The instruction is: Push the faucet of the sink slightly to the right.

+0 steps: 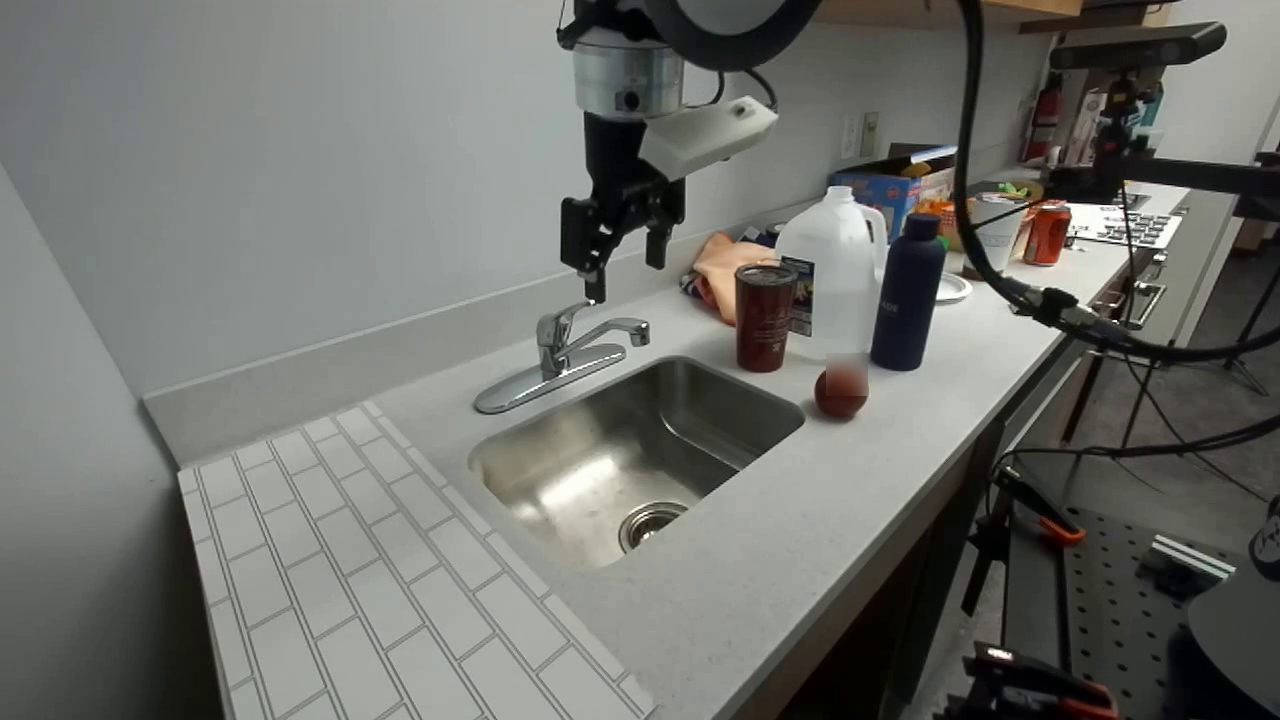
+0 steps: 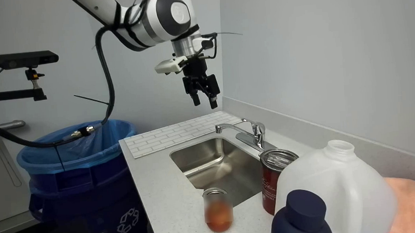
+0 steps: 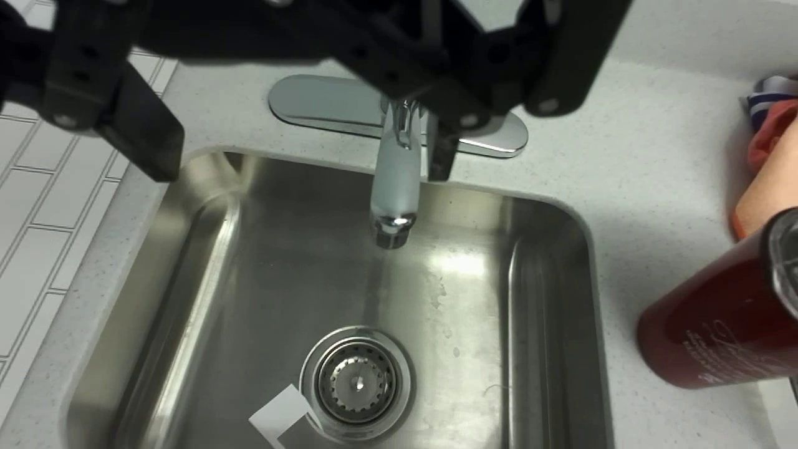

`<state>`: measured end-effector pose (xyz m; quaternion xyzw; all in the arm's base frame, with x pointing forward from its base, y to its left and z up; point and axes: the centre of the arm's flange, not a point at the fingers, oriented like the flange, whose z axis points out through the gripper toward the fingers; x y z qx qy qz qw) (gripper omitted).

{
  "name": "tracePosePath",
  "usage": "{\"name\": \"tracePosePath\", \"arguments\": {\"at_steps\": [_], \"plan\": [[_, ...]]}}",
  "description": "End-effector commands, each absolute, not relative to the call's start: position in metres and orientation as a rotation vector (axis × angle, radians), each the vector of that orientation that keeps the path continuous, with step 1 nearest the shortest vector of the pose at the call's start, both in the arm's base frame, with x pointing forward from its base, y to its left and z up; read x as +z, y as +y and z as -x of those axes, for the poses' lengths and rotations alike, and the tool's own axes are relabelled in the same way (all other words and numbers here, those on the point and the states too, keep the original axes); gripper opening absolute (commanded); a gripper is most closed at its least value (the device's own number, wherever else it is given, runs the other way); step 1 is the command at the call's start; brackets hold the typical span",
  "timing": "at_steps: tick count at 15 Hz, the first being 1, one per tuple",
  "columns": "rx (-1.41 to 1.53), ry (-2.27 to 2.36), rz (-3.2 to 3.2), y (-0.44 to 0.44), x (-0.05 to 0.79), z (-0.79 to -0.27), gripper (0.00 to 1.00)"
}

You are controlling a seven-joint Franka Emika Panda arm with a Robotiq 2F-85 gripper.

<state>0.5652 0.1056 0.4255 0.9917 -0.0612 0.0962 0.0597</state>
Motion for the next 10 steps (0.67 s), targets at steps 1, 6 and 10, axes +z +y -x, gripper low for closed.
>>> {"name": "tracePosePath", "arguments": {"at_steps": [1, 6, 10], "plan": [[0.377, -0.226, -3.019, 0.119, 0.464, -0.487, 1.00], [0.424, -0.213, -3.011, 0.137, 0.477, -0.476, 1.00], [0.427, -0.210, -3.005, 0.139, 0.477, -0.471, 1.00]]}}
